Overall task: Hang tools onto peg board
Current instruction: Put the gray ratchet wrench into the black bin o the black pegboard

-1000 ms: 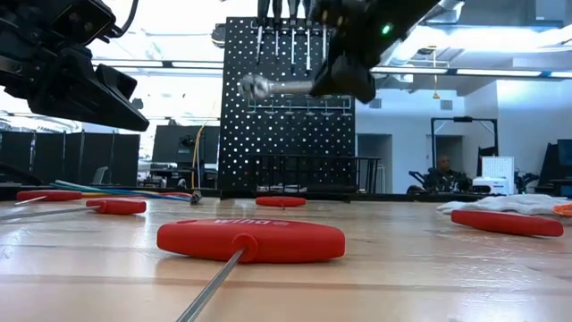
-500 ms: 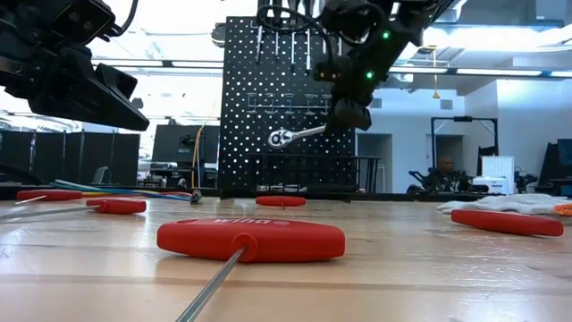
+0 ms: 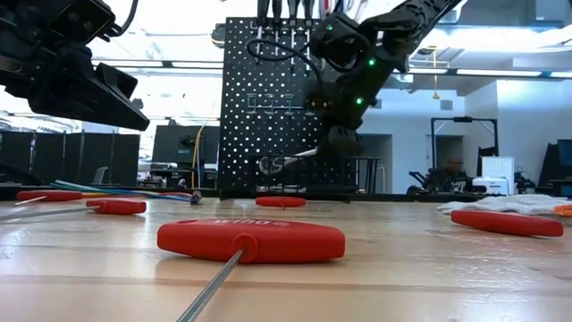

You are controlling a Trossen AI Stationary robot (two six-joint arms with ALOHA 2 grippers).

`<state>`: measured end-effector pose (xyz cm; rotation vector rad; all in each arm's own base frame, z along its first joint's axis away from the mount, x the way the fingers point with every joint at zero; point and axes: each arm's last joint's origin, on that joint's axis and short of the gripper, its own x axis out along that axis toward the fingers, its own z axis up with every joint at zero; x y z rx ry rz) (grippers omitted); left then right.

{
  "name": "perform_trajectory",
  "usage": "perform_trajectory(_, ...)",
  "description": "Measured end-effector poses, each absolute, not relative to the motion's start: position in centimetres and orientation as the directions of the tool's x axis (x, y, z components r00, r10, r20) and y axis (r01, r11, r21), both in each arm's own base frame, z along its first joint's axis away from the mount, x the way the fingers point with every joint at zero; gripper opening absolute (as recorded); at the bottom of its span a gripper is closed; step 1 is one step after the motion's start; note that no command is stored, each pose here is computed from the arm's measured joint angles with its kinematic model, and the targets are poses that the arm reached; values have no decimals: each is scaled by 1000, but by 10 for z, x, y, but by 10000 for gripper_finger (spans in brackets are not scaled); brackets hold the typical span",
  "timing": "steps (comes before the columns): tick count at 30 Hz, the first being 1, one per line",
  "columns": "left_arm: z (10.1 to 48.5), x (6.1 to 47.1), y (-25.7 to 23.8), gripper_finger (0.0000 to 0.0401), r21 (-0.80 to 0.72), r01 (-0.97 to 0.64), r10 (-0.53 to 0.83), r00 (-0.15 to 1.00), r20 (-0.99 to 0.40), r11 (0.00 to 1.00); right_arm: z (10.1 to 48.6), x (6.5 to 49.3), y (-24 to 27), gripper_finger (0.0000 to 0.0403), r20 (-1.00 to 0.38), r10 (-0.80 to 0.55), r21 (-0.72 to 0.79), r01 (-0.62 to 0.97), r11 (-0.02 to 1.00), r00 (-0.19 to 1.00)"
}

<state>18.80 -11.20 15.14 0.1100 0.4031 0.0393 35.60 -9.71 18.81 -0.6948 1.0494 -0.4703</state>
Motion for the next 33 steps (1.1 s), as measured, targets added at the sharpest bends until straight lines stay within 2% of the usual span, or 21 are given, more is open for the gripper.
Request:
perform_trajectory(7, 151, 188, -112, 0, 118, -14, 60, 919, -390, 993, 185, 358, -102, 84, -615, -658, -722, 24, 691, 434)
perform_trajectory(13, 151, 188, -112, 0, 118, -15, 60, 919, -390, 993, 185, 359, -103, 123, -609, -658, -722, 34, 691, 442)
perform_trajectory(25, 151, 188, -112, 0, 115, -16, 60, 919, -390, 993, 185, 359, -104, 136, -604, -665, -726, 38, 686, 439)
perform_trajectory(29, 151, 188, -112, 0, 115, -16, 60, 919, -390, 993, 187, 360, -104, 166, -597, -676, -734, 45, 678, 432)
perform_trajectory(33, 151, 188, -112, 0, 115, -16, 60, 919, -390, 993, 195, 363, -106, 221, -585, -684, -742, 53, 669, 435)
